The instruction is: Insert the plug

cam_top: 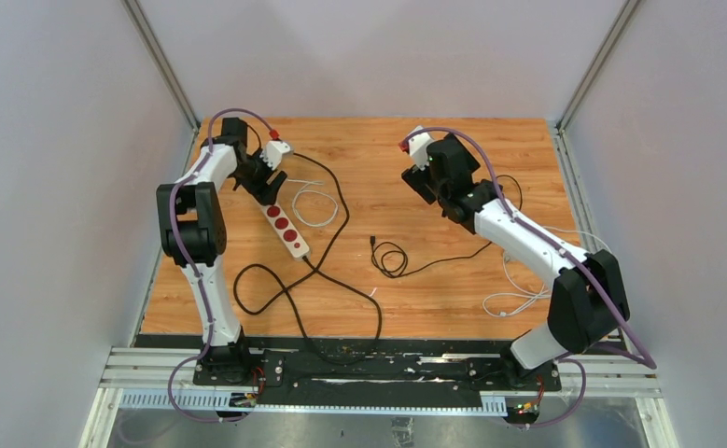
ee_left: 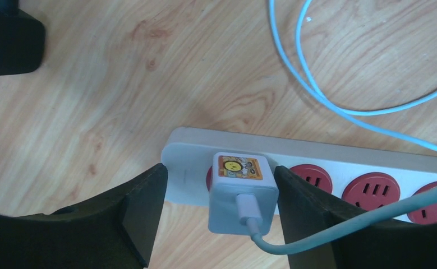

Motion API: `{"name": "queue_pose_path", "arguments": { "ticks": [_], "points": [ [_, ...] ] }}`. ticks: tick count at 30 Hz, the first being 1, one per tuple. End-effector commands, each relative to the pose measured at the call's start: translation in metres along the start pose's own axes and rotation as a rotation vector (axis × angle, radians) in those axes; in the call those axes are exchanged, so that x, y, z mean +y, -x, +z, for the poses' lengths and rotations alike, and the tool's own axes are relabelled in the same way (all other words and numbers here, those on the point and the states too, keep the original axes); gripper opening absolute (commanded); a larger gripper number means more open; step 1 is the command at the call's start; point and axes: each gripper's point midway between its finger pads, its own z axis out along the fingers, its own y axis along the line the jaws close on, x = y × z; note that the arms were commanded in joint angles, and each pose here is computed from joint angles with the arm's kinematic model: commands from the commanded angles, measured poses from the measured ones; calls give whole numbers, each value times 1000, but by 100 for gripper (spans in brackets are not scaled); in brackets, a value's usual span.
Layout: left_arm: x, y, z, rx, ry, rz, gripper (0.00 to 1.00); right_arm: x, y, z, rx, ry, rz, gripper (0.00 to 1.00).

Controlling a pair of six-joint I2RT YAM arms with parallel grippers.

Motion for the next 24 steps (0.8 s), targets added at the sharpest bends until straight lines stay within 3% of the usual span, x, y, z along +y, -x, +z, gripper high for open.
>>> {"name": "queue_pose_path", "arguments": {
  "ticks": [1, 3, 7, 18, 24],
  "points": [
    [-39, -12, 0, 31, -148, -72, 77, 1, 1, -10, -8, 4, 1, 100],
    [-38, -6, -7, 8, -139, -69, 94, 1, 3, -11, -16, 9, 6, 100],
    [-35, 5, -22, -35, -103, -68, 99, 2, 5, -14, -30, 20, 14, 100],
    [-35, 24, -59, -126, 19, -105, 100, -5, 8, -32, -72, 14, 31, 100],
    [-31, 16, -52, -107, 50, -153, 100, -10, 9, -42, -97, 11, 30, 100]
  ]
}}
